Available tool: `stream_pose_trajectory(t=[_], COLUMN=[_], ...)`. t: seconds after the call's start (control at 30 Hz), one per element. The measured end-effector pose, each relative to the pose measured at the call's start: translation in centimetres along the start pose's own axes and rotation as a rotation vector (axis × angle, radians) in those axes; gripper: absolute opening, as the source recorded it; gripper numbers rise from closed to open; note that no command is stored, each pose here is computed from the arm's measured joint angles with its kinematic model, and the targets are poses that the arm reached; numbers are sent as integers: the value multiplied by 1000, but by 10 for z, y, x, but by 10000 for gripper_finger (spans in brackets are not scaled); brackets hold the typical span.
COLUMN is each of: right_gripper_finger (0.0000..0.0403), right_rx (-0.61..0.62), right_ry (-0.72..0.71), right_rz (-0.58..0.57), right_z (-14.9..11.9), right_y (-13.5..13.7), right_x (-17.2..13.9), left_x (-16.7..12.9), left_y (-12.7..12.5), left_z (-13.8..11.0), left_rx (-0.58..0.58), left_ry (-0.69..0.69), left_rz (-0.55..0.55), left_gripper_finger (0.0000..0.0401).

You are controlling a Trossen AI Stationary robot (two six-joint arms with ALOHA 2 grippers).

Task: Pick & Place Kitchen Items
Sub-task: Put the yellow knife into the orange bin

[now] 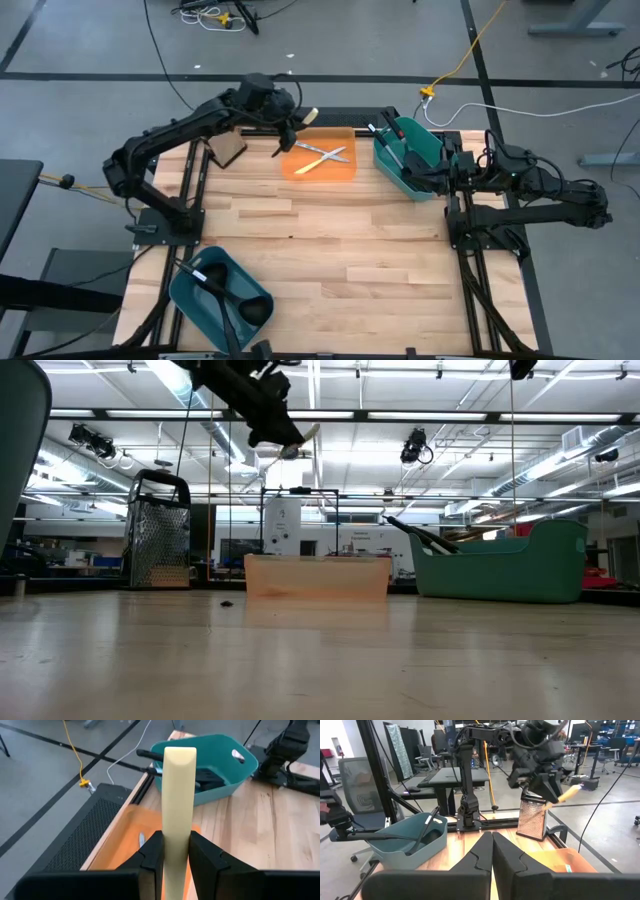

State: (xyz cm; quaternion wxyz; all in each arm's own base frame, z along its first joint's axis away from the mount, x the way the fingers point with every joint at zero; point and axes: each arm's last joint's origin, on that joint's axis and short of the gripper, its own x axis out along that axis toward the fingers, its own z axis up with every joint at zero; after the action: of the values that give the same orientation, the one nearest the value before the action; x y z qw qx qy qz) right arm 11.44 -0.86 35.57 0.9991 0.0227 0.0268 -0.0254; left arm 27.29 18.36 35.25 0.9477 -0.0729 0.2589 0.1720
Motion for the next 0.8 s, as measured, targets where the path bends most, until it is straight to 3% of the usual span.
stream_pose_trajectory(t=[0.43, 0.8], right_gripper_finger=[8, 8], right_rx=[-1, -2], right_ry=[13, 13], right_rz=[-1, -1], right_z=[-1, -1], right_y=[0, 0], right_x=[0, 0], left_x=[48, 55], left_y=[9, 10], left_z=[-7, -7], left_rx=[-40, -44], left_ry=[-20, -35], left_rz=[-49, -60], left_gripper_finger=[73, 73])
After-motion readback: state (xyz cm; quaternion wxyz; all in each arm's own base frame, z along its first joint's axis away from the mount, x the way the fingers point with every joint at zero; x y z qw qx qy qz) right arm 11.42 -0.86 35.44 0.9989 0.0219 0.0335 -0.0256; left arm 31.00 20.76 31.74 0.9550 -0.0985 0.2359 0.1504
